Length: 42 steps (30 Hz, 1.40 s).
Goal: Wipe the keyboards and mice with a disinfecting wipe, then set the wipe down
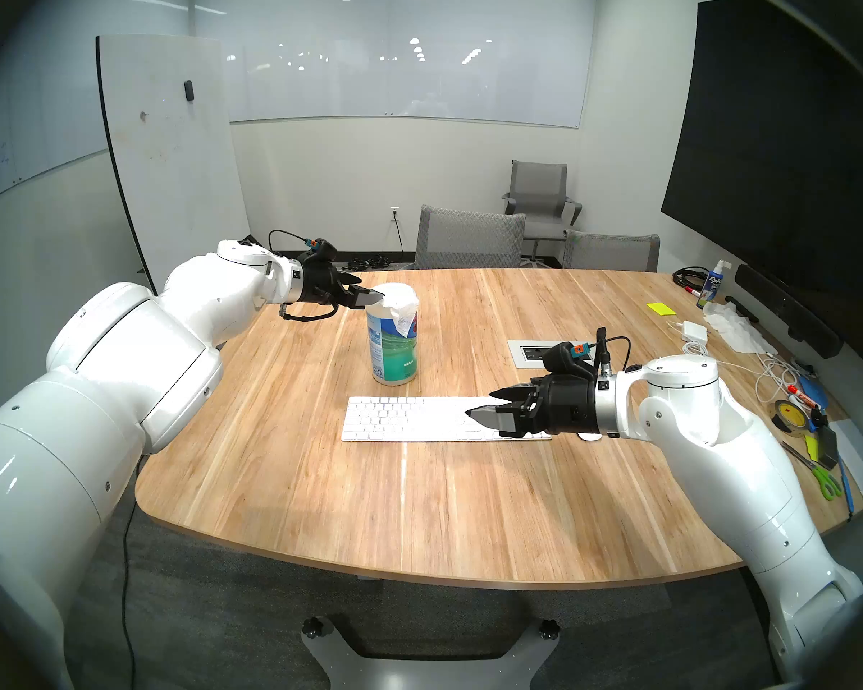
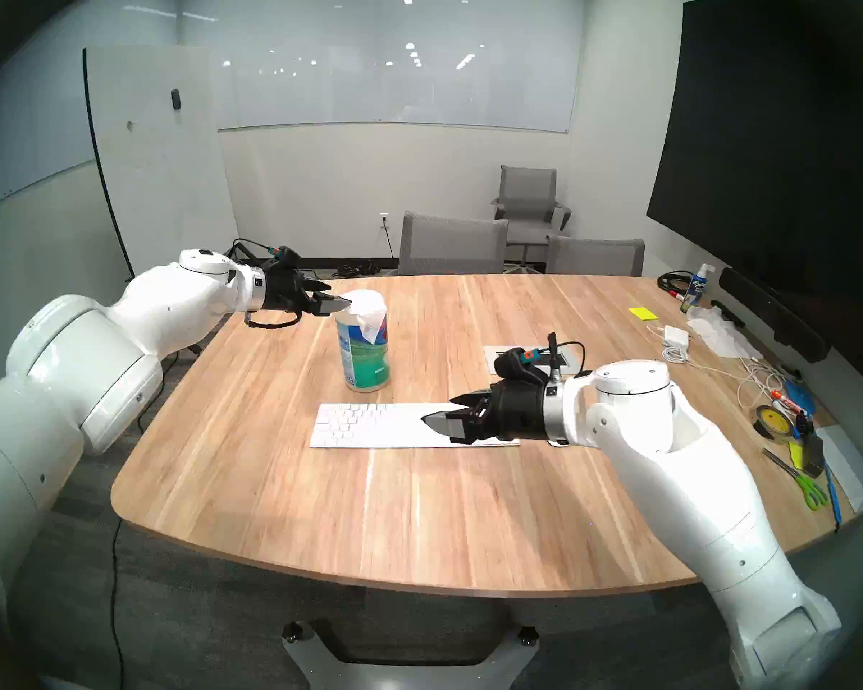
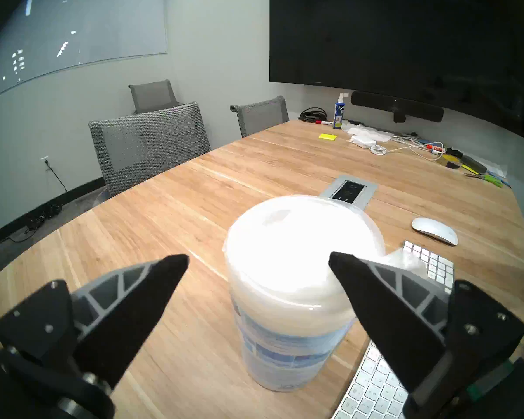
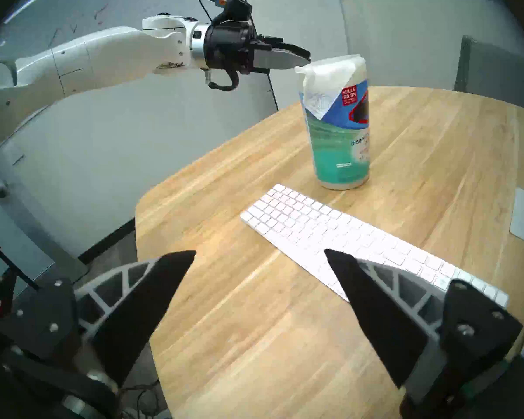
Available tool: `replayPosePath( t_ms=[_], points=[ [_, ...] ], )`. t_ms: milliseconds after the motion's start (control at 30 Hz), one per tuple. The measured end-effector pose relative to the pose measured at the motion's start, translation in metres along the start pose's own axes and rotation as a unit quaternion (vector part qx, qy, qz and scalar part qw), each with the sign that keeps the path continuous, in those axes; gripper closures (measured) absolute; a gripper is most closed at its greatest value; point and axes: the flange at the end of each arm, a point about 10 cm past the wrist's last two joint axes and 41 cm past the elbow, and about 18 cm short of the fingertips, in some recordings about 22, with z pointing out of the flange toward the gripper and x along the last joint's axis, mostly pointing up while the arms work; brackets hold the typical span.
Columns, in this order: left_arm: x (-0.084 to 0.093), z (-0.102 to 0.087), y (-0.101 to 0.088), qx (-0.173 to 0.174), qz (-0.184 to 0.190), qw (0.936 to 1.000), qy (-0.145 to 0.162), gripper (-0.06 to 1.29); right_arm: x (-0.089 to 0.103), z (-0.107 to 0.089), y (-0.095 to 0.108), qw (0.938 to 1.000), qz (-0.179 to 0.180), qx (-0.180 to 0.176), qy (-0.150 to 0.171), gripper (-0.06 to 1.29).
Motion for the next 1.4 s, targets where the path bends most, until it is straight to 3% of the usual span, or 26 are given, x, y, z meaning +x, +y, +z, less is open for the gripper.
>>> replayPosePath(
  t_ms=[533,1400],
  points=[
    [0.0,0.0,0.0,0.0,0.0,1.0,0.0,-0.04,0.014,0.038,-0.022,0.9996,0.016,-0.023,0.011,0.0],
    [0.0,0.0,0.0,0.0,0.0,1.0,0.0,-0.04,0.027,0.045,-0.022,0.9984,0.028,-0.041,0.029,0.0]
  ],
)
